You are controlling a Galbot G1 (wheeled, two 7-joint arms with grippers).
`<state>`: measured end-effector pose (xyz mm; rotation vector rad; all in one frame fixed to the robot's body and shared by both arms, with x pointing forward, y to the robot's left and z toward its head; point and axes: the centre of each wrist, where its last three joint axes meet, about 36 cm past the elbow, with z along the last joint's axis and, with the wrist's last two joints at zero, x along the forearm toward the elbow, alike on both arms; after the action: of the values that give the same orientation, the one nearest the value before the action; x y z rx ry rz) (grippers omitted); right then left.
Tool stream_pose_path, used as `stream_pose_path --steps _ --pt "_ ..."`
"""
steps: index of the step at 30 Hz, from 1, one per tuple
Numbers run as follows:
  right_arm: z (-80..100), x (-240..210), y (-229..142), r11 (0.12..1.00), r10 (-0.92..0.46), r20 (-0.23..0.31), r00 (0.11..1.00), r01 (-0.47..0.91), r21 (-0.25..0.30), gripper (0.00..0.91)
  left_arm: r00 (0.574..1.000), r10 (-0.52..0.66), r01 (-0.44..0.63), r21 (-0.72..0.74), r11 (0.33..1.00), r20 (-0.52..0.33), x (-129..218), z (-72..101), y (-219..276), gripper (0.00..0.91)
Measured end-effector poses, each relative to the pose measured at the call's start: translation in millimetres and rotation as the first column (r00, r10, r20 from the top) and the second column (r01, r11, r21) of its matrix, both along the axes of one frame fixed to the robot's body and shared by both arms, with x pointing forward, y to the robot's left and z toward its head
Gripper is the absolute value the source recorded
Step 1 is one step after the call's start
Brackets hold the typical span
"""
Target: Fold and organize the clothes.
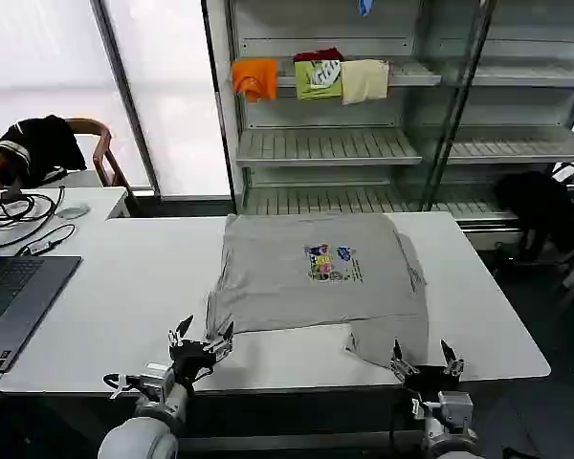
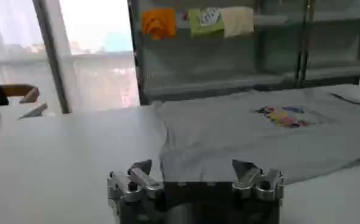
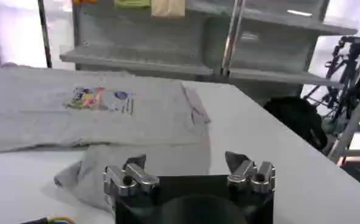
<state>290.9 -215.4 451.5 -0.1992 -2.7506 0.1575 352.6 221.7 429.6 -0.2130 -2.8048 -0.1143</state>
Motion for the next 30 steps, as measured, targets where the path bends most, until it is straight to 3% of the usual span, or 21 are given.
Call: stream_pose_path --steps 26,27,28,29,30 --pt "-28.0 5.8 5.8 0.999 -0.027 -0.042 0.999 0.028 0.018 0.907 0.997 -0.002 0.002 -0.002 1.000 -0.071 20.0 -17.0 2.3 0.907" --pt "-28.8 6.4 6.0 0.999 -0.027 -0.042 0.999 0.027 0.017 0.907 0.997 -0.003 0.003 -0.003 1.000 -0.074 20.3 -17.7 2.2 0.846" --pt "-29.7 6.9 6.2 1.000 -0.026 -0.042 0.999 0.027 0.017 0.907 0.997 -0.004 0.004 -0.005 1.000 -0.077 20.7 -18.4 2.1 0.595" --pt "-30.4 7.6 6.5 1.000 -0.025 -0.042 0.999 0.026 0.017 0.907 0.997 -0.004 0.003 -0.006 1.000 -0.080 21.4 -19.0 2.3 0.171" --pt "-31.1 8.1 6.6 1.000 -0.024 -0.041 0.999 0.024 0.018 0.846 0.997 -0.004 0.003 -0.008 1.000 -0.082 22.2 -19.7 2.6 0.071"
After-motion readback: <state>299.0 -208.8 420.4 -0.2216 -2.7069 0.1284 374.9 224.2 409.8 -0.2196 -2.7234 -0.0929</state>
